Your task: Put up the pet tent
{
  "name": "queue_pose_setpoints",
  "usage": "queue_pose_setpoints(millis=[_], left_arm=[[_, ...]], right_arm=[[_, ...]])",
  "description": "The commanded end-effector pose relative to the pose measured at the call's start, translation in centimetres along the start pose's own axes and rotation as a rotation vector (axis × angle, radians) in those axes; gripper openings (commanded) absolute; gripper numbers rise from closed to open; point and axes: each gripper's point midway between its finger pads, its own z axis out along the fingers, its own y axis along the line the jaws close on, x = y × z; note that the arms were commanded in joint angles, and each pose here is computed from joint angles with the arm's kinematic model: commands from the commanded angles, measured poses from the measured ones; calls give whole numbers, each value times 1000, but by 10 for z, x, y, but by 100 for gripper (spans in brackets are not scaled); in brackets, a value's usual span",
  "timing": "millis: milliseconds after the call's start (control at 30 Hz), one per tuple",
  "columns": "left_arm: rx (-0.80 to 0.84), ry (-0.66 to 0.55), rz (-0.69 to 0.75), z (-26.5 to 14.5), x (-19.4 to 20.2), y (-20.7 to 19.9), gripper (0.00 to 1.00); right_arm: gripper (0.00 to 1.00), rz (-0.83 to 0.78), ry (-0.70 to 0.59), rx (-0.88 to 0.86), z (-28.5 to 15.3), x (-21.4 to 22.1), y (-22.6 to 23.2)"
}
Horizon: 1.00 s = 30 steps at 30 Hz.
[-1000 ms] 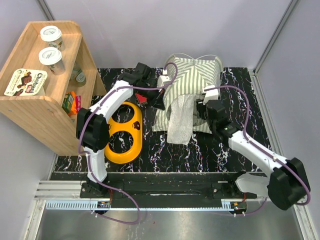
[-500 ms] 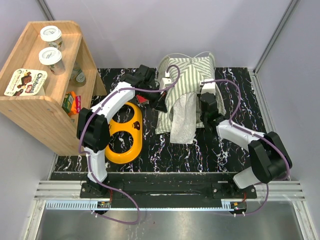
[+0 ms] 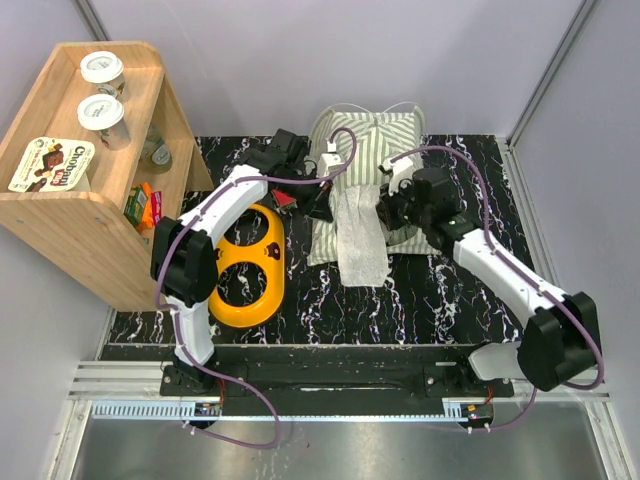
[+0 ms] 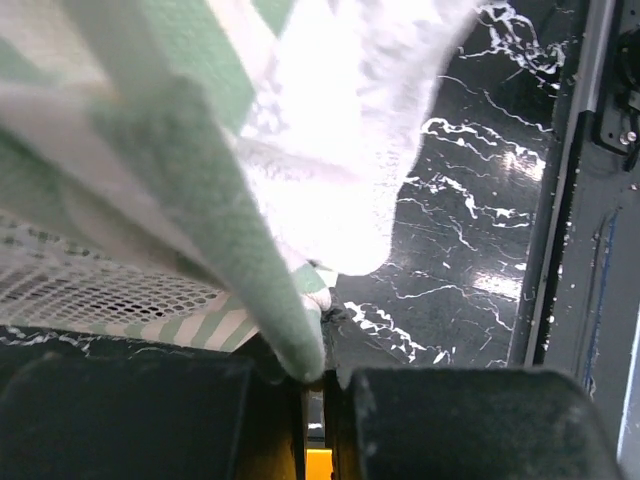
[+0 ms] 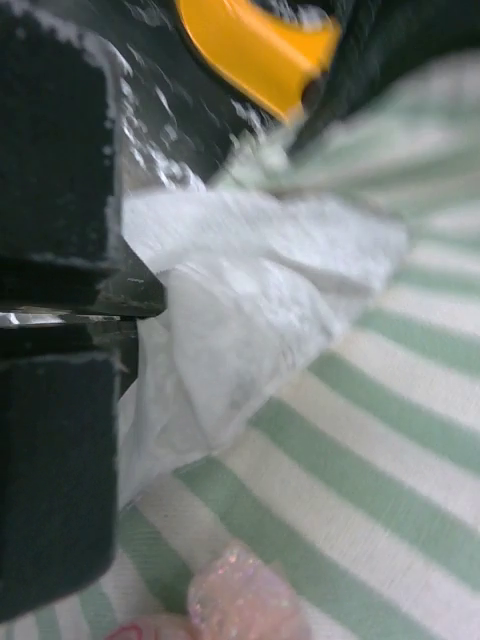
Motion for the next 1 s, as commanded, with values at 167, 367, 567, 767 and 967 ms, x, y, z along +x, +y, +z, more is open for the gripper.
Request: queue_pose_setpoints(millis=[167, 367, 567, 767, 967], left_arm=[[-143, -84, -1, -17, -25, 11, 0], [-158, -86, -10, -19, -24, 13, 0], [-173, -91, 1, -24, -24, 13, 0], [-153, -101, -6, -23, -27, 12, 0], [-128, -101, -8, -20, -25, 7, 0]], right_arm=[[11, 174, 272, -756, -104, 5, 129], [37, 272, 250, -955, -130, -20, 137], [39, 210, 271, -903, -143, -13, 132], [34, 163, 353, -374, -100, 25, 63], [33, 46, 262, -293, -68, 45, 60]])
